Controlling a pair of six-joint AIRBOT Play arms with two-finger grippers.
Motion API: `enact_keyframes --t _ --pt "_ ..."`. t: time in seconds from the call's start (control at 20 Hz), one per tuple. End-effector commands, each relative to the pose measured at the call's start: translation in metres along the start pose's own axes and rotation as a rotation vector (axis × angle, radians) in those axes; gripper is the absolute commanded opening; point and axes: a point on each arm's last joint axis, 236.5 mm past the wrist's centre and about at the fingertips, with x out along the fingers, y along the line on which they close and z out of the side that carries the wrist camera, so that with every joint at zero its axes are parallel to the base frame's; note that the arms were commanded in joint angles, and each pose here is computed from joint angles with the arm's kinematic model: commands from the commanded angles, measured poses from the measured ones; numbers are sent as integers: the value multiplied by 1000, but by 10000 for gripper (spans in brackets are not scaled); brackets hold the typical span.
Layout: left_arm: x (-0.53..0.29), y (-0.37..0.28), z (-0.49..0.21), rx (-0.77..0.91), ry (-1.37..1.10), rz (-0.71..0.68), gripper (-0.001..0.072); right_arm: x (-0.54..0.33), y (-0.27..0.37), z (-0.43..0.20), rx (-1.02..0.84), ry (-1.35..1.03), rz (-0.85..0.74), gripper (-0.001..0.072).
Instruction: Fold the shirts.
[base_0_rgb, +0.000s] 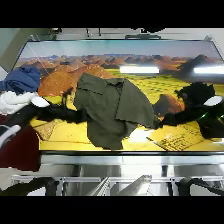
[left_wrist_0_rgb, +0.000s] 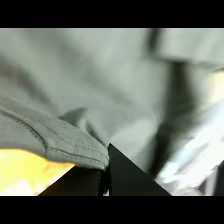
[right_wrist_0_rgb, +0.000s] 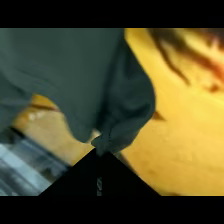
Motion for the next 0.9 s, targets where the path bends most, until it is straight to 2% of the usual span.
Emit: enact_keyframes --t 0.0,0.1,0.2,0.25,0.35,0.5,0.85 --pt "-114 -92 46 159 -202 -183 26 -110 153 67 -151 -336 491 11" --pt "-232 -169 72 308 -497 -304 27 -259 253 87 -357 -730 796 11" --pt "-347 -241 64 491 -794 -350 29 -390 318 62 -560 -1099 917 12" --pt "-390 -271 49 586 -908 -331 29 -430 339 46 -623 -1231 892 11" --pt "-437 -313 17 738 -1047 -240 30 -467 366 23 -693 -1414 744 12" --pt "-460 -331 5 794 -1151 -110 31 -484 389 -1 -739 -1585 566 12" --pt "-431 -333 25 797 -916 -372 25 -460 373 16 -727 -1553 334 12"
